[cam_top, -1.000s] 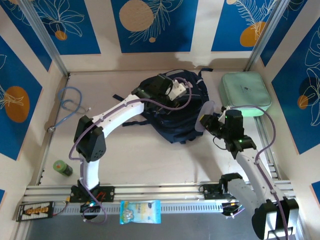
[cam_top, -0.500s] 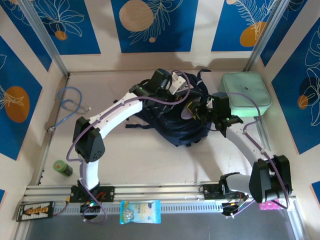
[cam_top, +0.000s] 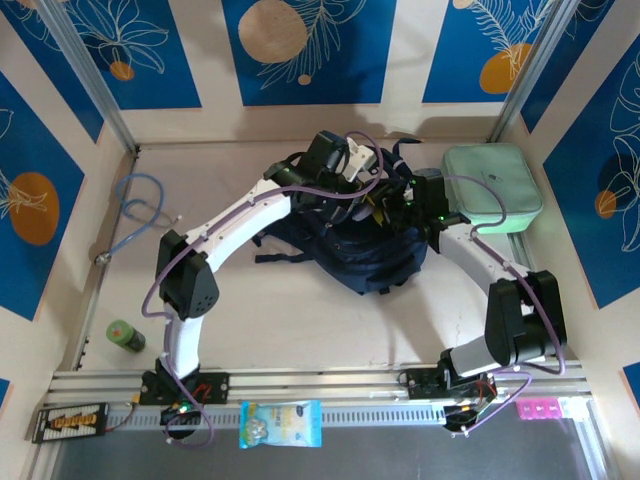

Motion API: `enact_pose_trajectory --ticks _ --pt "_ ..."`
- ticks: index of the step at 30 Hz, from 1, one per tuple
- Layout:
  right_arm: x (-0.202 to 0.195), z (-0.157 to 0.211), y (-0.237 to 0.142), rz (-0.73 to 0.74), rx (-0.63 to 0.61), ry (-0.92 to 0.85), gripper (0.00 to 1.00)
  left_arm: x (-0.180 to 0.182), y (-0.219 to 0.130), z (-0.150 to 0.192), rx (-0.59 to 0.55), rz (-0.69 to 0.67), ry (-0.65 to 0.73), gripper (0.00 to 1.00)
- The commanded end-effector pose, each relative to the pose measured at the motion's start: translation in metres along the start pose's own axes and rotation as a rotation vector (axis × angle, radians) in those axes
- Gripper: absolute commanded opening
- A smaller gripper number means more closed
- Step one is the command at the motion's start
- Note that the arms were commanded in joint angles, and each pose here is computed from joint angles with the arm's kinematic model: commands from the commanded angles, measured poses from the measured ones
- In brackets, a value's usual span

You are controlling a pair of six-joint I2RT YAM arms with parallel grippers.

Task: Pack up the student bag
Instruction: Place the glasses case in the student bag.

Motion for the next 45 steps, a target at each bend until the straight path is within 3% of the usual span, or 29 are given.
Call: enact_pose_trajectory --ticks 1,7,13,18,20,25,32,38,45 --pt "0.0 0.0 -0.016 -0.009 -0.034 0.004 0.52 0.0 -0.02 -0.032 -0.14 0.028 0.001 0.09" --pt "-0.001 0.003 -0.026 0.0 -0.043 -0.037 0.6 0.003 -0.021 -0.032 -0.144 0.025 -0.007 0.09" --pt "-0.008 0.012 -0.025 0.057 -0.039 -0.05 0.49 0.005 -0.022 -0.031 -0.142 0.026 -0.013 0.09" --pt "-0.02 0.024 -0.029 0.2 -0.123 -0.127 0.48 0.005 -0.02 -0.03 -0.136 0.042 -0.018 0.09" --pt "-0.026 0.023 -0.029 0.231 -0.13 -0.126 0.41 0.004 -0.02 -0.03 -0.137 0.048 -0.017 0.09" --pt "-0.031 0.023 -0.017 0.29 -0.11 -0.128 0.33 0.004 -0.02 -0.03 -0.138 0.051 -0.015 0.09" --pt "-0.007 0.014 0.016 0.188 -0.071 -0.17 0.21 0.004 -0.019 -0.027 -0.125 0.052 -0.019 0.09" --pt "-0.002 0.007 0.043 0.153 -0.056 -0.124 0.19 0.006 -0.019 -0.025 -0.116 0.037 -0.026 0.09" --pt "-0.002 0.009 0.019 0.064 -0.078 -0.114 0.22 0.006 -0.015 -0.023 -0.107 0.051 -0.033 0.1"
Point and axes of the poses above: each hand's point on the last joint's axis, 136 mm out from that joint toward the fingers, its own y axis out along the fingers, its own x axis along the line the jaws close on, z = x × y, the point moved 8 cm from there along -y, back along the fingers, and after that the axes turned 9 degrees about y, right-handed, at the moved point
